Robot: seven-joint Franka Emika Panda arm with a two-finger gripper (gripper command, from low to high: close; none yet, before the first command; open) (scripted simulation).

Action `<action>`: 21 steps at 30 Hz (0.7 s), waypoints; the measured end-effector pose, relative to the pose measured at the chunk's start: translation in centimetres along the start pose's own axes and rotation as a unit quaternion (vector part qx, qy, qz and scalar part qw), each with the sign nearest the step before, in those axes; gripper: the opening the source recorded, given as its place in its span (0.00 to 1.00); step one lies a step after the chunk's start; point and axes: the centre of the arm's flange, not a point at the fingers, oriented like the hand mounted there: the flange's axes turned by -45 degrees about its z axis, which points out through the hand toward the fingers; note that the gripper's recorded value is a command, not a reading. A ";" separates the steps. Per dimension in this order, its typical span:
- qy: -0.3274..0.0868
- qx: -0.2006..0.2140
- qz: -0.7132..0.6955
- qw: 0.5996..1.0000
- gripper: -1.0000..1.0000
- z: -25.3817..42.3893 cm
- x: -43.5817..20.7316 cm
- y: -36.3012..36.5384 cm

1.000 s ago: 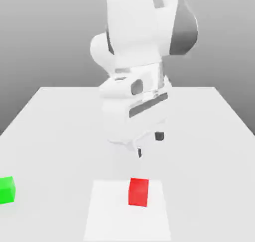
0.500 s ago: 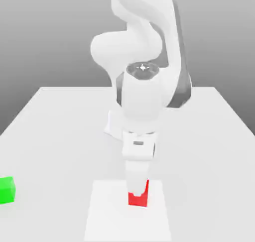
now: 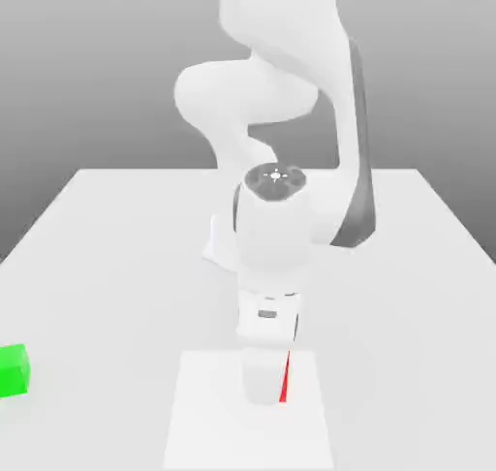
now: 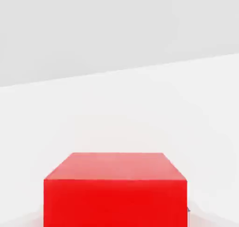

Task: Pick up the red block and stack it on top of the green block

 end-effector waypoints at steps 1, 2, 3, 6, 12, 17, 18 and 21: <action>0.000 -0.001 -0.001 1.000 0.00 -0.5 0.0 0.1; 0.000 -0.002 -0.001 1.000 0.00 -1.1 0.0 0.3; 0.000 -0.003 -0.001 1.000 0.00 -1.6 0.1 0.4; 0.000 -0.005 -0.002 1.000 0.00 -3.2 0.1 0.5; 0.000 -0.001 0.001 1.000 0.00 -5.6 -0.1 0.1; -0.005 0.006 0.026 1.000 0.00 -6.5 -2.4 1.9; -0.006 0.007 0.062 0.998 0.00 -6.6 -5.3 2.7; -0.009 0.010 0.158 0.987 0.00 -7.1 -14.1 4.6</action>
